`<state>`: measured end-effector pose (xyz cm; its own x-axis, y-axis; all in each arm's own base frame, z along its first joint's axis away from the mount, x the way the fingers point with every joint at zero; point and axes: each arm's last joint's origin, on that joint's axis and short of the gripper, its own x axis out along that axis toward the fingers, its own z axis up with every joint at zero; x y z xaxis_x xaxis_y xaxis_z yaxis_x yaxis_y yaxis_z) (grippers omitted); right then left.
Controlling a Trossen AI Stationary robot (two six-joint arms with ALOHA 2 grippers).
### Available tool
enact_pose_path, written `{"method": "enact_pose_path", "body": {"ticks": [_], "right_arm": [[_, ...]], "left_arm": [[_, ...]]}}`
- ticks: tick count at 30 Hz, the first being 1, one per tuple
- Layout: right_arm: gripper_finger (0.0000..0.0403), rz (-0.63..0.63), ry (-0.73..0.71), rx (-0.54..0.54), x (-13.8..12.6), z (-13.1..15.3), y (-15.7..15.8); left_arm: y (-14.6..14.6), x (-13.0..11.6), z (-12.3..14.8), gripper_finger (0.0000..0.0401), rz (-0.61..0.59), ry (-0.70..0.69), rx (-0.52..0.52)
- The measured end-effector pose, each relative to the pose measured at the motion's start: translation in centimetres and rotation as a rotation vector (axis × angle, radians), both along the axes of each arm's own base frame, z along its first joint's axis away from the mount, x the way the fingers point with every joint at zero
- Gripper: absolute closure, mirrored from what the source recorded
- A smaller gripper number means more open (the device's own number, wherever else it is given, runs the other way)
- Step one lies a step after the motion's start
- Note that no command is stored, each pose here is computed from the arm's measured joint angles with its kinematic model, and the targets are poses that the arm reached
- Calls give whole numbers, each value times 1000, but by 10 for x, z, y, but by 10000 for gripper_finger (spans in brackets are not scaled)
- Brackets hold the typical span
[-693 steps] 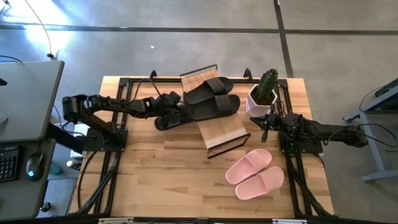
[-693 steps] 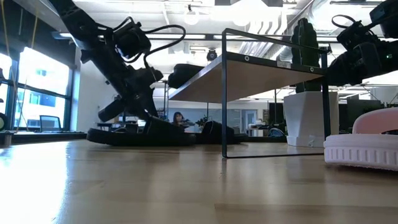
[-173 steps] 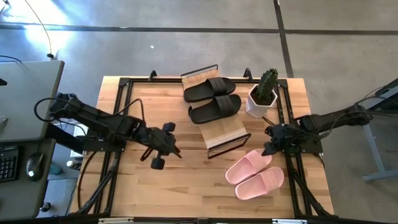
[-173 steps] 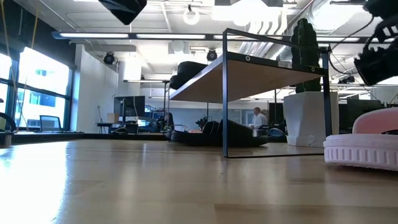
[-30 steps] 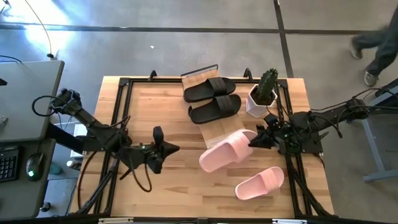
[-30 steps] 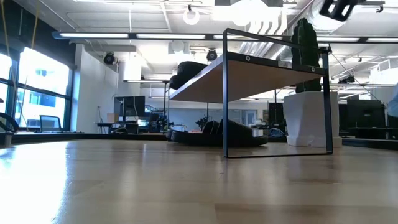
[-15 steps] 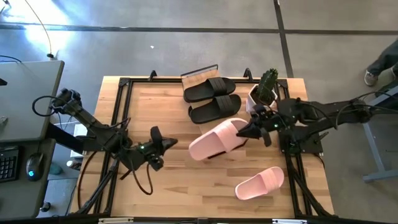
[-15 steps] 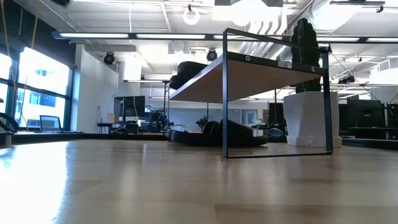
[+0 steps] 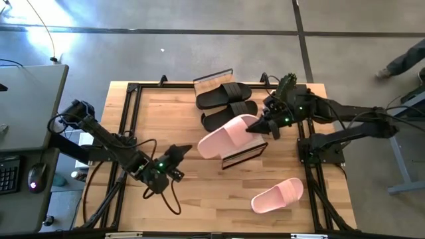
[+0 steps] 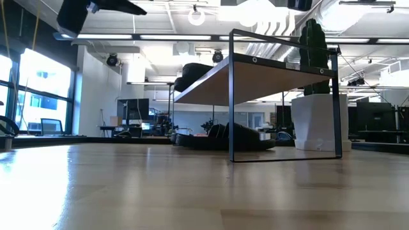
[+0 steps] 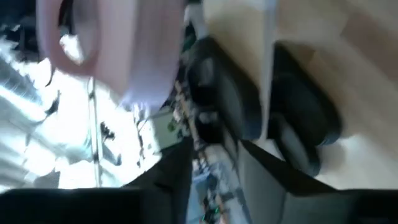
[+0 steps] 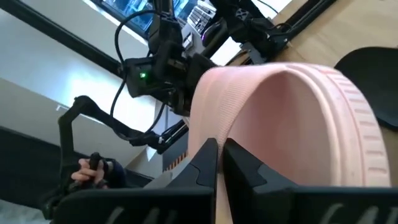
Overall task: Pick and place slides into the shelf
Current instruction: Put the pink slide under the shelf
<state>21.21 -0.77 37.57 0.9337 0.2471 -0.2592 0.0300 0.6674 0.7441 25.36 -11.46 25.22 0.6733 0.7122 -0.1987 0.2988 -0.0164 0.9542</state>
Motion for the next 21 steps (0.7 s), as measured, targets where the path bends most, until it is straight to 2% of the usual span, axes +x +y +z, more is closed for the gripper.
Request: {"method": "enact_pose_path", "body": {"ticks": [4, 9, 13, 18, 21], "right_arm": [[403, 1, 10, 12, 4, -3, -7], [403, 6, 28, 39, 10, -7, -13], [403, 11, 29, 46, 13, -8, -16], [403, 14, -1, 47, 13, -5, -17], [403, 17, -6, 52, 13, -4, -17]], "left_arm": [[1, 0, 1, 239, 50, -22, 43], [-2, 3, 5, 207, 24, -79, -17], [-9, 3, 8, 202, -11, -108, -42], [-16, 2, 6, 207, -131, -46, -81], [-15, 4, 5, 207, -136, -38, -79]]}}
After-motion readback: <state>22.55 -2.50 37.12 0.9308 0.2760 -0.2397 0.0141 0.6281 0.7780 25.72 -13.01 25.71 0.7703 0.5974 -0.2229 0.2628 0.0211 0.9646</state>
